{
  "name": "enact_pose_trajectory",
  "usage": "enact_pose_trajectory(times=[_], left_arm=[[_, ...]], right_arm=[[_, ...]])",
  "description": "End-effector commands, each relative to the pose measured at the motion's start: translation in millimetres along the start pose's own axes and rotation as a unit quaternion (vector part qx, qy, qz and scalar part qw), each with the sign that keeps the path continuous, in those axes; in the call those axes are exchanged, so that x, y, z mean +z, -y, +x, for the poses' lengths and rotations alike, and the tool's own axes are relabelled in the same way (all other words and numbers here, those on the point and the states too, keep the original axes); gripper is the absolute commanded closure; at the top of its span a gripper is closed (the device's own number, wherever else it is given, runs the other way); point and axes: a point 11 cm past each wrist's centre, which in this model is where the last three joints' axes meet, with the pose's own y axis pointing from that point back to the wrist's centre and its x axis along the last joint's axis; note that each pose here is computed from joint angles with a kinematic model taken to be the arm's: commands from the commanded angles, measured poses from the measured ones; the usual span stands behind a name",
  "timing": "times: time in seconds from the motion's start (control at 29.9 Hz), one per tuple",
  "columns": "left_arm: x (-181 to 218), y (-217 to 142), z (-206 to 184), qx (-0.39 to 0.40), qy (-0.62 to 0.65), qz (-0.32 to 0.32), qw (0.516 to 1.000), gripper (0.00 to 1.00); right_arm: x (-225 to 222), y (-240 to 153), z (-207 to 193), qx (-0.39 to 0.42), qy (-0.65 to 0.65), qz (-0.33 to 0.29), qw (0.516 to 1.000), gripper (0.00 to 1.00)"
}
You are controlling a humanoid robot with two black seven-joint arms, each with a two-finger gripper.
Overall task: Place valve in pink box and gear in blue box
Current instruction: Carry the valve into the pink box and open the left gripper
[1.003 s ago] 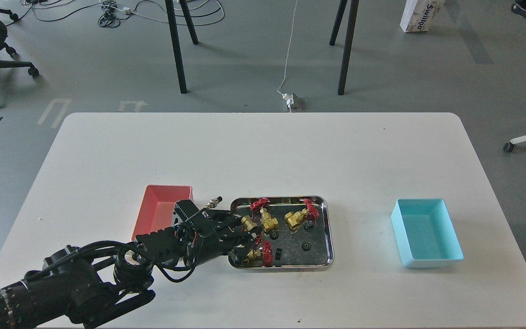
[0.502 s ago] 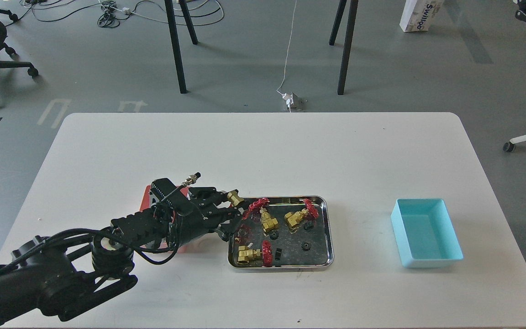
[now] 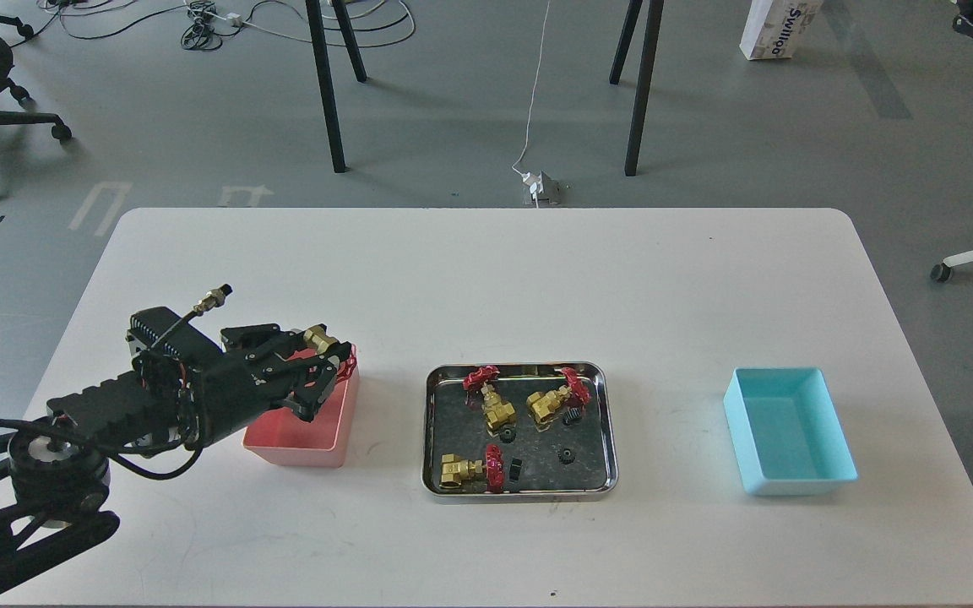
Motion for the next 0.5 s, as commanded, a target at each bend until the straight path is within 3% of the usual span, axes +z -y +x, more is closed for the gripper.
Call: enact_pose_trajectory(times=[0.0,0.47], left_arm=[[-2.4,-3.5,-7.8,-0.008,-0.005,0.005,1.0,0.86],[-26.8,-2.9,-31.4,-0.031,-0.014,0.043,0.999,0.81]], right_arm=[[0.5,2.3,-3.4,-0.004,0.001,0.0,1.0,0.01],[3.0,11.4,-5.9,-0.004,0.006,0.001,1.0,0.01]])
